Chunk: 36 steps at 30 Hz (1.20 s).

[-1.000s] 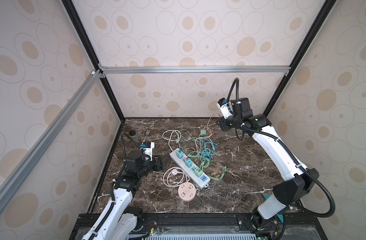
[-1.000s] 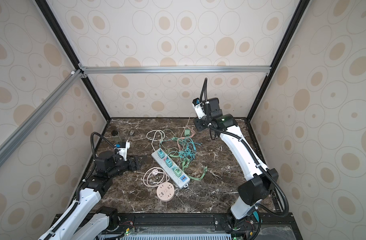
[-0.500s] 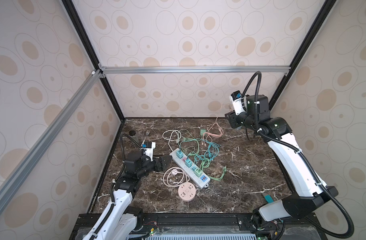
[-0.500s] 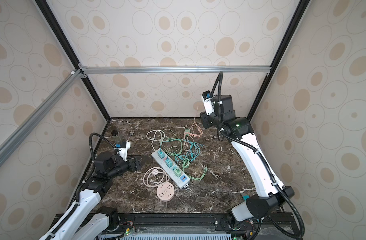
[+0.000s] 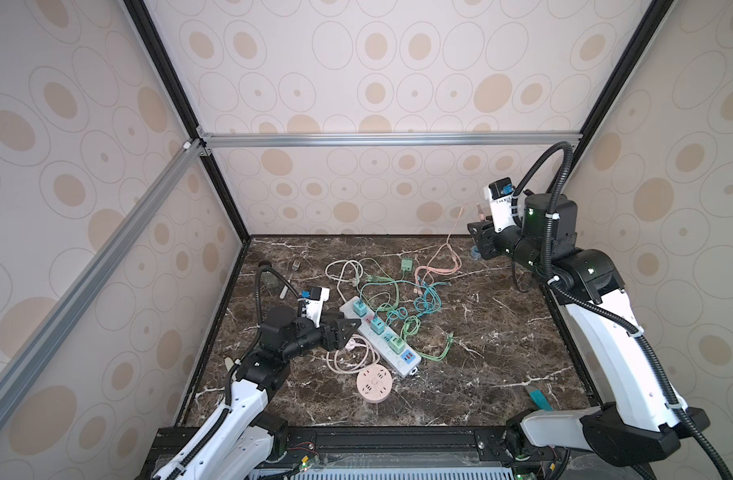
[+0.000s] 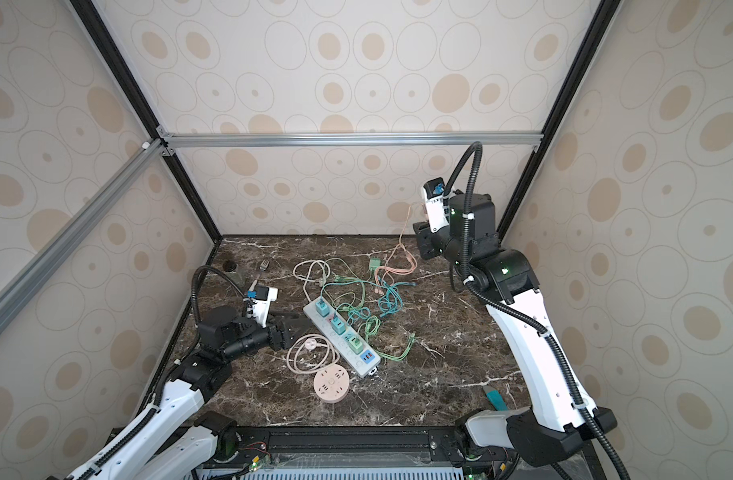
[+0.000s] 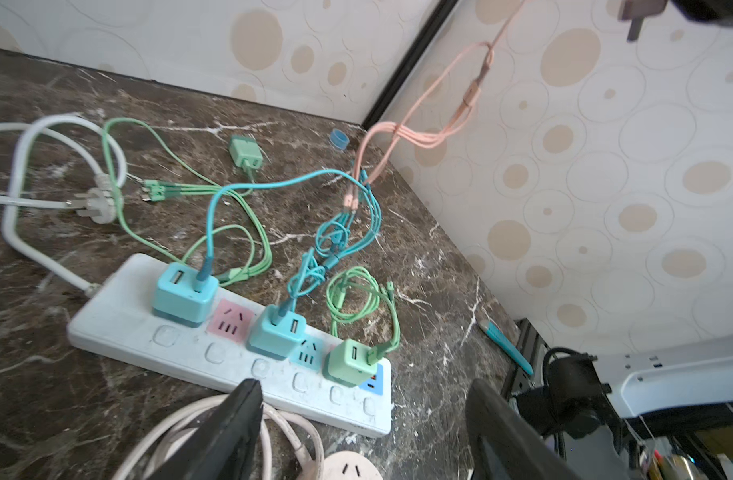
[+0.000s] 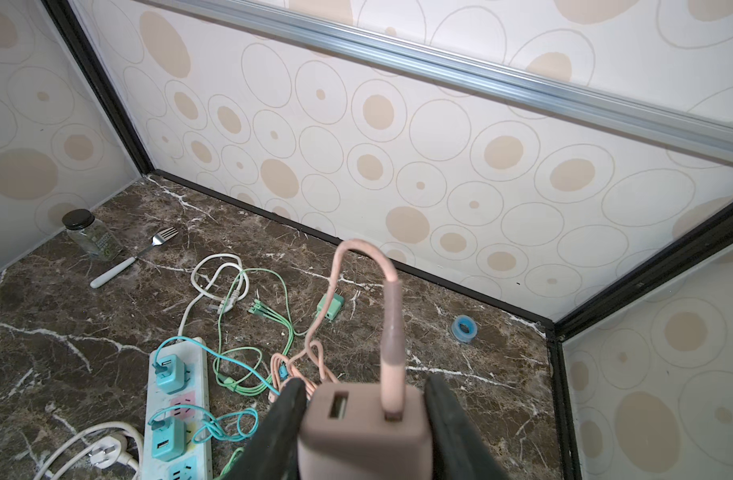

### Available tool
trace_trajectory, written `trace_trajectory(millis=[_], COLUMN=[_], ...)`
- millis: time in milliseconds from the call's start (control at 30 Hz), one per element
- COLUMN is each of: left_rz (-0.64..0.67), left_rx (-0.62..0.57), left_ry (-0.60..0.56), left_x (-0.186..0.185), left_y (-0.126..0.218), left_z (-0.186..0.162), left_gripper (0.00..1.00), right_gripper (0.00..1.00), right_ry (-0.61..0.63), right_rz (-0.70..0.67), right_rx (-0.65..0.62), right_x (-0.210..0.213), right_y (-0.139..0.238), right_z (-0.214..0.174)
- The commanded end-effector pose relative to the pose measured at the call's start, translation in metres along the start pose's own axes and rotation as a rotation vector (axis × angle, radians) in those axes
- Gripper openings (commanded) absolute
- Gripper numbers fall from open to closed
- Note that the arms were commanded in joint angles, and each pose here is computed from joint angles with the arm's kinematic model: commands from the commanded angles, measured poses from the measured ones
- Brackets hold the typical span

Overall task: Insert the plug
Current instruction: 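Swing the left gripper toward the pink charger held by the right gripper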

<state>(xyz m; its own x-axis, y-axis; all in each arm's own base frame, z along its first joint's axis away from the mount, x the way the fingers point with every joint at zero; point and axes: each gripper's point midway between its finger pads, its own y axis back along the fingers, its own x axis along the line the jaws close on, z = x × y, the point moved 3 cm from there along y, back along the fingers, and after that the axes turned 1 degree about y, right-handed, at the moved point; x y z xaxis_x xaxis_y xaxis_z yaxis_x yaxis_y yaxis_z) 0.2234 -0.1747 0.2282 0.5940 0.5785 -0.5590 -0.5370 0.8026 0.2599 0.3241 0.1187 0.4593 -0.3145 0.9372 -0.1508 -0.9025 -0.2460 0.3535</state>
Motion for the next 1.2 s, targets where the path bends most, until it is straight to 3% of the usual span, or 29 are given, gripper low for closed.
trace_trajectory(millis=[0, 233, 667, 900, 1167], left_rz=[-0.04, -0.12, -0.24, -0.326, -0.369], left_rx=[-0.038, -0.01, 0.021, -0.061, -0.035], left_ry=[-0.086, -0.163, -0.301, -0.31, -0.334], left_x=[-0.023, -0.058, -0.113, -0.145, -0.174], left_y=[-0.007, -0.024, -0.06, -0.079, -0.104], left_z=[0.02, 0.018, -0.004, -0.001, -0.012], left_gripper=[0.77, 0.77, 0.73, 0.72, 0.7], right_gripper=[0.31, 0.31, 0.31, 0.3, 0.3], right_ry=[0.0, -0.042, -0.288, -0.463, -0.55], right_rz=[-0.034, 0.018, 0.138, 0.283, 0.366], right_rx=[-0.08, -0.04, 0.052, 0.046, 0.069], right_x=[-0.008, 0.0, 0.027, 0.053, 0.074], right_y=[0.019, 0.02, 0.024, 0.018, 0.01], right_z=[0.019, 0.004, -0.092, -0.12, -0.146])
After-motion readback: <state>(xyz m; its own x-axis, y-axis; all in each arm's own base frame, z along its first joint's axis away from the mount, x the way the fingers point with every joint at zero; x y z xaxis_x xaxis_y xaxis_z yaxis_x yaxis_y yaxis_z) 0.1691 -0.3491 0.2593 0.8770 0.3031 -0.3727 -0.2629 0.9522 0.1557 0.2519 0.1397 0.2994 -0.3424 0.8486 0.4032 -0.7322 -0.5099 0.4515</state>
